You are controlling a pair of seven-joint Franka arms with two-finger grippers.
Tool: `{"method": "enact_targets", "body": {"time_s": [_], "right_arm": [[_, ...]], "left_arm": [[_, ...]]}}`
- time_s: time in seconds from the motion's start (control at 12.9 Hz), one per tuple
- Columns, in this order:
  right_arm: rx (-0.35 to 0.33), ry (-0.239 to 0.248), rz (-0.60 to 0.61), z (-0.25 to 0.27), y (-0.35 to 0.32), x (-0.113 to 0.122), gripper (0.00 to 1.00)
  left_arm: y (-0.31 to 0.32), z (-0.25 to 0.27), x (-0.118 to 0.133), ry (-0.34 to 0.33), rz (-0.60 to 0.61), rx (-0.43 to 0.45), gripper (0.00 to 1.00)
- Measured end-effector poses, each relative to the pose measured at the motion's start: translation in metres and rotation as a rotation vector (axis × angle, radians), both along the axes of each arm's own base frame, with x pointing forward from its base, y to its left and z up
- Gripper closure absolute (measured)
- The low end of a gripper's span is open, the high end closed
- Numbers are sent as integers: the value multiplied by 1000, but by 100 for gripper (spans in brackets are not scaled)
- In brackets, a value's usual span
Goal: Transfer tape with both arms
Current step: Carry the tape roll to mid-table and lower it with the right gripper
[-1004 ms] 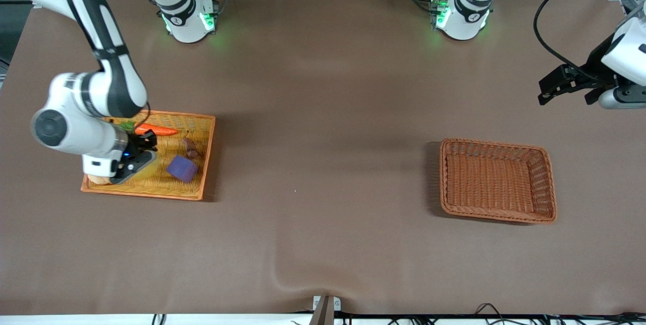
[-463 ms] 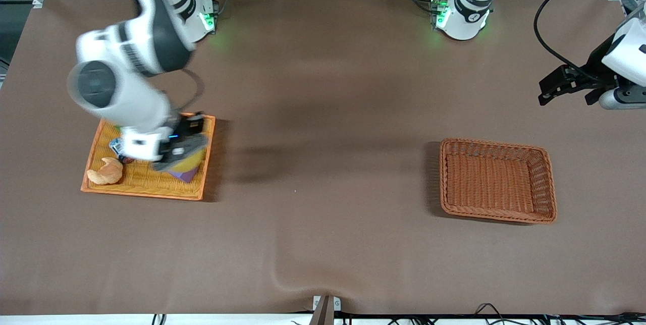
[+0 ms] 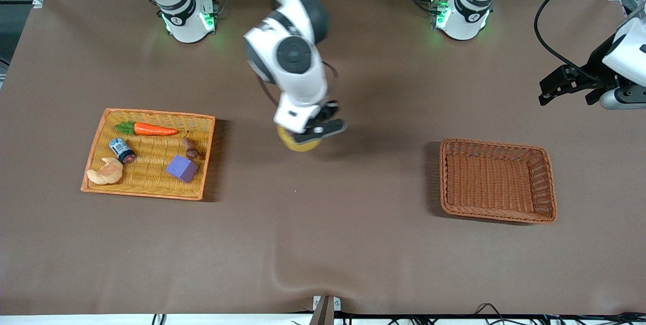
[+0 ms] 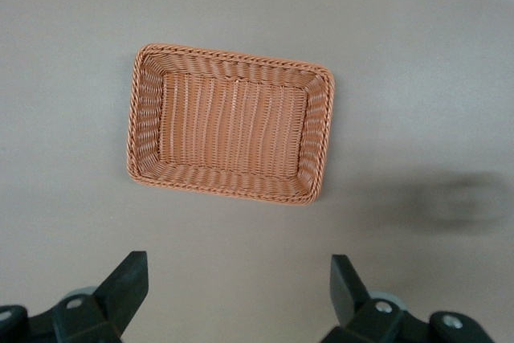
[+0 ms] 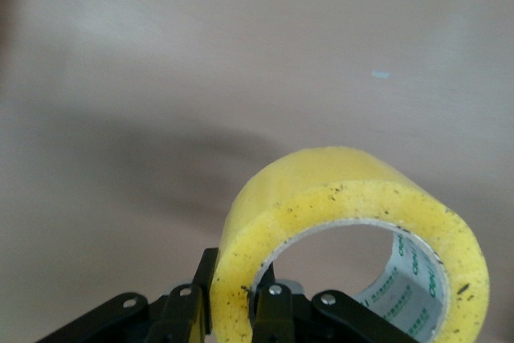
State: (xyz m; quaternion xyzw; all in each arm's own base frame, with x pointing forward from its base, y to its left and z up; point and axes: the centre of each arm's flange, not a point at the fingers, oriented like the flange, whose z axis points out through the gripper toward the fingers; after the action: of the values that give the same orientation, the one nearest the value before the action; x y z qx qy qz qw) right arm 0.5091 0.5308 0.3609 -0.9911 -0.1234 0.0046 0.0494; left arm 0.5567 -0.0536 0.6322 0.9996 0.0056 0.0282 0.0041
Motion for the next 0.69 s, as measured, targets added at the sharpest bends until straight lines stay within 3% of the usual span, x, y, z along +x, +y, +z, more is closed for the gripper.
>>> {"method": "enact_targets", "body": {"time_s": [0.39, 0.69], "right_arm": [[-6, 1, -109, -98, 50, -27, 78], [-7, -8, -137, -132, 51, -25, 78]], "left_arm": [[0, 0, 0, 0, 0, 0, 0], [0, 0, 0, 0, 0, 0, 0]]}}
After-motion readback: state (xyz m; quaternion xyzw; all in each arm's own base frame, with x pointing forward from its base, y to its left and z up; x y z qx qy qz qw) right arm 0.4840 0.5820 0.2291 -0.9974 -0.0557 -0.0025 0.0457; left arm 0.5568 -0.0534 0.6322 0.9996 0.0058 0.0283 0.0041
